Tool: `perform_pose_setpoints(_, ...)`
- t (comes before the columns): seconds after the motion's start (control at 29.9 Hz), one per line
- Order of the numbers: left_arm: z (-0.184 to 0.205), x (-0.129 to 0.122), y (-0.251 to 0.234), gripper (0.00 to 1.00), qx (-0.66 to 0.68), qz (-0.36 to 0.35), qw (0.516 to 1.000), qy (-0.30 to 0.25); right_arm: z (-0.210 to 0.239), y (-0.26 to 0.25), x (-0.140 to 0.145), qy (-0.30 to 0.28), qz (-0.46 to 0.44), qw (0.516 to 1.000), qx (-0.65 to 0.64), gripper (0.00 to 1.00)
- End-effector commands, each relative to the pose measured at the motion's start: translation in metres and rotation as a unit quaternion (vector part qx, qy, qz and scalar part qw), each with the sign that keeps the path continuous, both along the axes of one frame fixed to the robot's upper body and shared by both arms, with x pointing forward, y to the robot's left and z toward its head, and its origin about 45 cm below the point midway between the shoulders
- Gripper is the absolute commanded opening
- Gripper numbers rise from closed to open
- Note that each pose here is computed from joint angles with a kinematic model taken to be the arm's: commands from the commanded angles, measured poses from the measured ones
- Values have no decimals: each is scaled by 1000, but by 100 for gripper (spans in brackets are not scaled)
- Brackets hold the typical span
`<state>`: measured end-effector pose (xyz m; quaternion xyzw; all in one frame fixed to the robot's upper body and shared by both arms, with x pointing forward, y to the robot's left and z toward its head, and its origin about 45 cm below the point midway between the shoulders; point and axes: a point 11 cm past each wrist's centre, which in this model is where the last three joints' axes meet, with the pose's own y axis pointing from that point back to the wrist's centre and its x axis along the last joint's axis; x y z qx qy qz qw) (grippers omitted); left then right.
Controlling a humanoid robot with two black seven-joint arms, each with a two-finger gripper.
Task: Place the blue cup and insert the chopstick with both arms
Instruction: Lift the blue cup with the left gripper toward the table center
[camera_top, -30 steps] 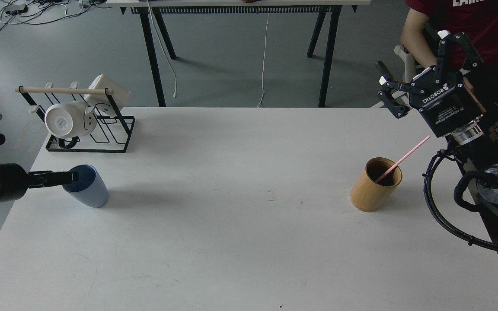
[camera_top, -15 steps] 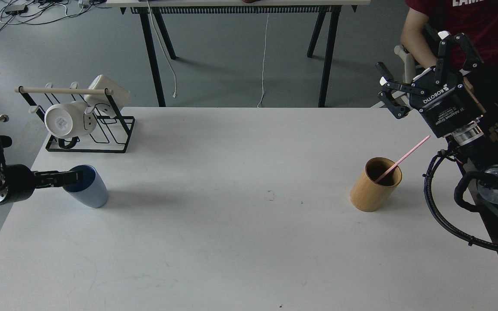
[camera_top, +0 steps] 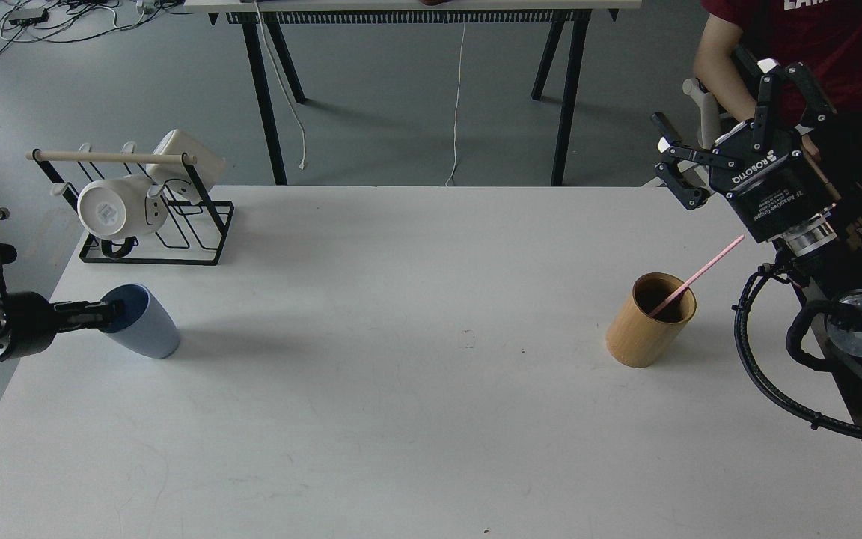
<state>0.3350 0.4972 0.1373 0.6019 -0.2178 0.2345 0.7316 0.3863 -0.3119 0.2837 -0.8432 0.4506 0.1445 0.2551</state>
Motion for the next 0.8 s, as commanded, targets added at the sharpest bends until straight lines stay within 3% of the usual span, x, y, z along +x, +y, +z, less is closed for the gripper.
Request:
perform_pose_setpoints(0.0, 3, 3, -2, 6, -3, 0, 1000, -5, -2, -1, -1, 2, -1, 1000, 0, 97)
perform_pose_setpoints(0.23, 11, 12, -36, 4, -59, -22, 998, -20, -2, -3, 0, 2, -5, 1000, 0, 97)
perform_pose_setpoints(0.43, 50, 43, -123, 4, -151, -107, 982, -42, 12, -27, 13, -19, -47, 999, 8, 97)
perform_pose_setpoints(0.57, 51, 61, -203, 4, -193, -176, 965, -23, 23, -42, 23, -32, -72, 997, 6, 97)
perform_pose_setpoints(0.77, 39, 88, -270, 5, -147, -237, 960, 5, 23, -48, 26, -32, -82, 996, 4, 97)
